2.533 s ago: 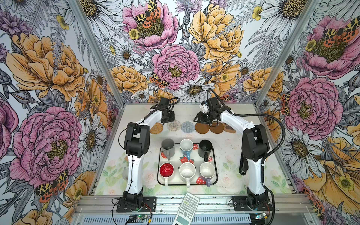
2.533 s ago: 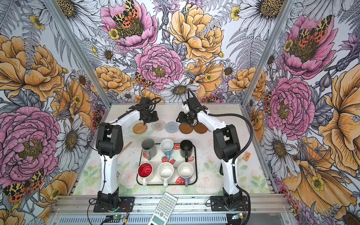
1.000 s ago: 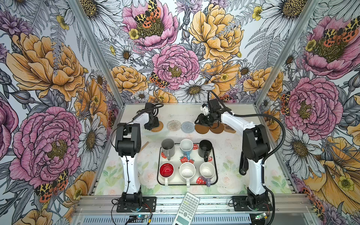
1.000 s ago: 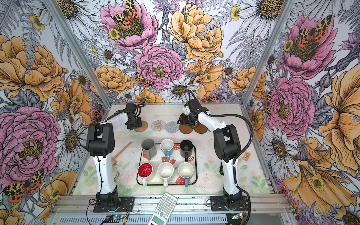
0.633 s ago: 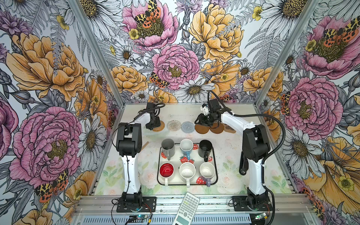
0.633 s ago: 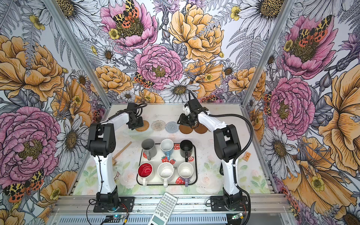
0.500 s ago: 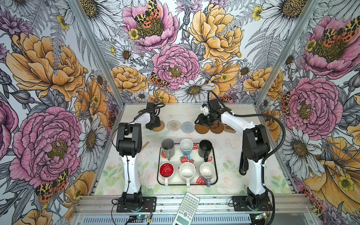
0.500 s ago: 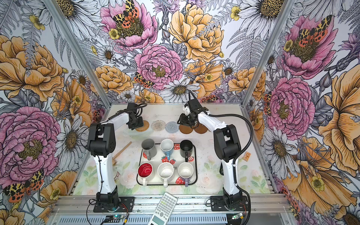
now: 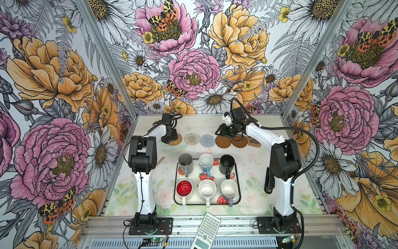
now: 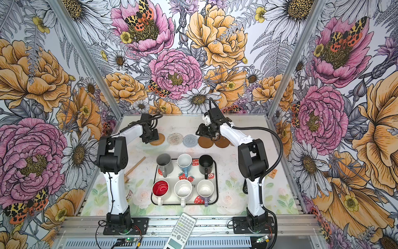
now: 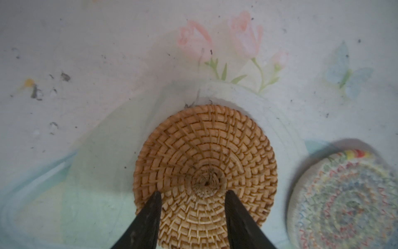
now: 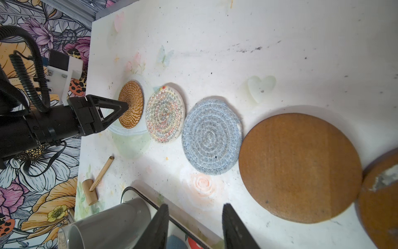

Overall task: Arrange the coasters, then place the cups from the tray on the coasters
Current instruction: 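Raise both arms high above the coaster row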

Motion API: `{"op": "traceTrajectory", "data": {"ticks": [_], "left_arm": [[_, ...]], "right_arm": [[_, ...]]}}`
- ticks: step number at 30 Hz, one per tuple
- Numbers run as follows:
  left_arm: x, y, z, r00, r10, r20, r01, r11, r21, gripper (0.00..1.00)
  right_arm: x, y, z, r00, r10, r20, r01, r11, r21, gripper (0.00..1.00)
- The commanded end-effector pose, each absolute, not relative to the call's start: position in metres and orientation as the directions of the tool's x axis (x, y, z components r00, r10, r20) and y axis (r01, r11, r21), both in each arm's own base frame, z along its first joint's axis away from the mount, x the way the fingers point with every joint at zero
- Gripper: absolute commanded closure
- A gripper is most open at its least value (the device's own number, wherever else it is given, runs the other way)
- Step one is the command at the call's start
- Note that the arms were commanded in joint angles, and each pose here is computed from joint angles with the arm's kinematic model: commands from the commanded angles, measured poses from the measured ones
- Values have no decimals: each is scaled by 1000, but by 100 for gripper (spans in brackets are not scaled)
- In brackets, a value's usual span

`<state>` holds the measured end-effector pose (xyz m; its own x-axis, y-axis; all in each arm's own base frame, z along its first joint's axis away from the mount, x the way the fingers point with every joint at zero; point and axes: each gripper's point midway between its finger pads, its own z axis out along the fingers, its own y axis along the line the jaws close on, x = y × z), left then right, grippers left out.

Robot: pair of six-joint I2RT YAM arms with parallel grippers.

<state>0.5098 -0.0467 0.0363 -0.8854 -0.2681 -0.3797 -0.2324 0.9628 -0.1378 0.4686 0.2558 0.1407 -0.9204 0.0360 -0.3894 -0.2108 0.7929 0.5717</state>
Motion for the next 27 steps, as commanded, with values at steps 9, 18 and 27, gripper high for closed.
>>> {"op": "traceTrajectory", "data": {"ticks": [9,18,27], "left_arm": [[511,-56,150,-788,-252,-562,-157,965,-212,49],[475,-92,238,-673,-189,-716,8,965,-262,49],[418,-141,308,-510,-130,-850,180,950,-254,41]], "right_arm": [[454,244,214,-839,33,-543,-323,774,545,56],[405,210,230,-793,3,-610,-343,825,449,49],[354,184,224,-800,23,-599,-300,849,434,45]]}}
